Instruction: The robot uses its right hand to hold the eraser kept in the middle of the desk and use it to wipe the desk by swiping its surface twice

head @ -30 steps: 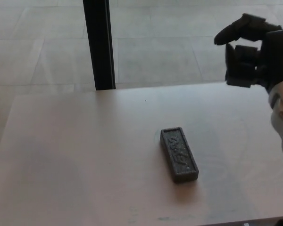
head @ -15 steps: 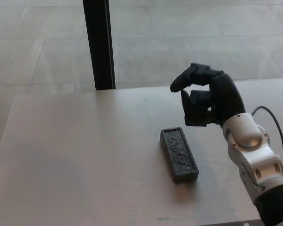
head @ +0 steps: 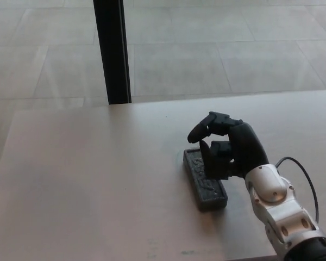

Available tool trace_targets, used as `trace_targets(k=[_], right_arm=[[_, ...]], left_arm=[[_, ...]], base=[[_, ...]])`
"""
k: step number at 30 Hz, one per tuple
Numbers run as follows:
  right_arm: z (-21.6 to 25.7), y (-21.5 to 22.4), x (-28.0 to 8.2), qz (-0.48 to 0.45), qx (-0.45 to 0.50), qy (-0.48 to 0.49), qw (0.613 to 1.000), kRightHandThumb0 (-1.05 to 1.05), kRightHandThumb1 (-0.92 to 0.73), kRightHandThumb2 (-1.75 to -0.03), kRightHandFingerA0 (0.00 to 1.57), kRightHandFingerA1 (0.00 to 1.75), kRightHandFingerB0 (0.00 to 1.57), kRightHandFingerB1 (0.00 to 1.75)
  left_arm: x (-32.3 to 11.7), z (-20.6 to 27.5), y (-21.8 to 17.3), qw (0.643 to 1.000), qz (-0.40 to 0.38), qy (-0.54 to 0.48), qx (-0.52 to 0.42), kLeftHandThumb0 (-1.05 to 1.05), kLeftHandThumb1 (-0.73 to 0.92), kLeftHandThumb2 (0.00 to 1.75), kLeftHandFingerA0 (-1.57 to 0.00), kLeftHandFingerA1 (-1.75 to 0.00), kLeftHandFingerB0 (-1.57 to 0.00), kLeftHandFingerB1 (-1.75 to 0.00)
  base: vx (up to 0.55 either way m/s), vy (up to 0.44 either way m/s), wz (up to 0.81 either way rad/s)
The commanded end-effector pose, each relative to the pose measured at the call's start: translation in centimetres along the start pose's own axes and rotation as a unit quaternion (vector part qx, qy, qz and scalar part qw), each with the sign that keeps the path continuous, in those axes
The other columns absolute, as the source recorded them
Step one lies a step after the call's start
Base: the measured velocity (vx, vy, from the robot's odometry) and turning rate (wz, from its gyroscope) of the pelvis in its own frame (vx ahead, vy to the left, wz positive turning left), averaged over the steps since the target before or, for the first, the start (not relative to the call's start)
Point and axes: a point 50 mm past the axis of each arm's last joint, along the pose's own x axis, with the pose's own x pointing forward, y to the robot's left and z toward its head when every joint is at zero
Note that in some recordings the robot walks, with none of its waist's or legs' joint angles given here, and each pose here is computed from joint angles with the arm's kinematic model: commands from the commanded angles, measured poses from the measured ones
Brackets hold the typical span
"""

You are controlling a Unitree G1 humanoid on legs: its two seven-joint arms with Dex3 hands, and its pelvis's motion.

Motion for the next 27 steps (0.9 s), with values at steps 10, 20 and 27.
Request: trace_targets(k=[10, 20, 27], right_arm=[[-2.6, 1.0, -1.4, 0.006, -0.027, 0.029, 0.999, -0.23, -0.62, -0.95, 0.86, 1.75, 0.7, 1.72], [-2.9, 1.7, -1.6, 0.079, -0.181, -0.004, 0.98, -0.22, -0.46, -1.31, 0.92, 1.75, 0.8, 1.62], [-4.0, 1.1, -2.0, 0.114, -0.289, -0.007, 0.95, -0.26, -0.5, -1.23, 0.88, 1.75, 0.77, 1.6]], left_arm=[[0.3, 0.8, 0.2, 1.0, 0.008, -0.001, 0.002, -0.5, 0.91, 0.66, -0.53, -0.94, -0.42, -0.7], [0.5, 1.1, 0.0, 1.0, 0.006, -0.005, 0.022, -0.49, 0.72, 1.13, -0.62, -0.83, -0.39, -0.67], [0.6, 1.5, -0.4, 0.999, -0.005, 0.015, -0.043, -0.54, 0.91, 0.66, -0.5, -0.96, -0.41, -0.68]], base=[[0.0, 0.0, 0.0], [0.0, 0.0, 0.0], [0.0, 0.0, 0.0]])
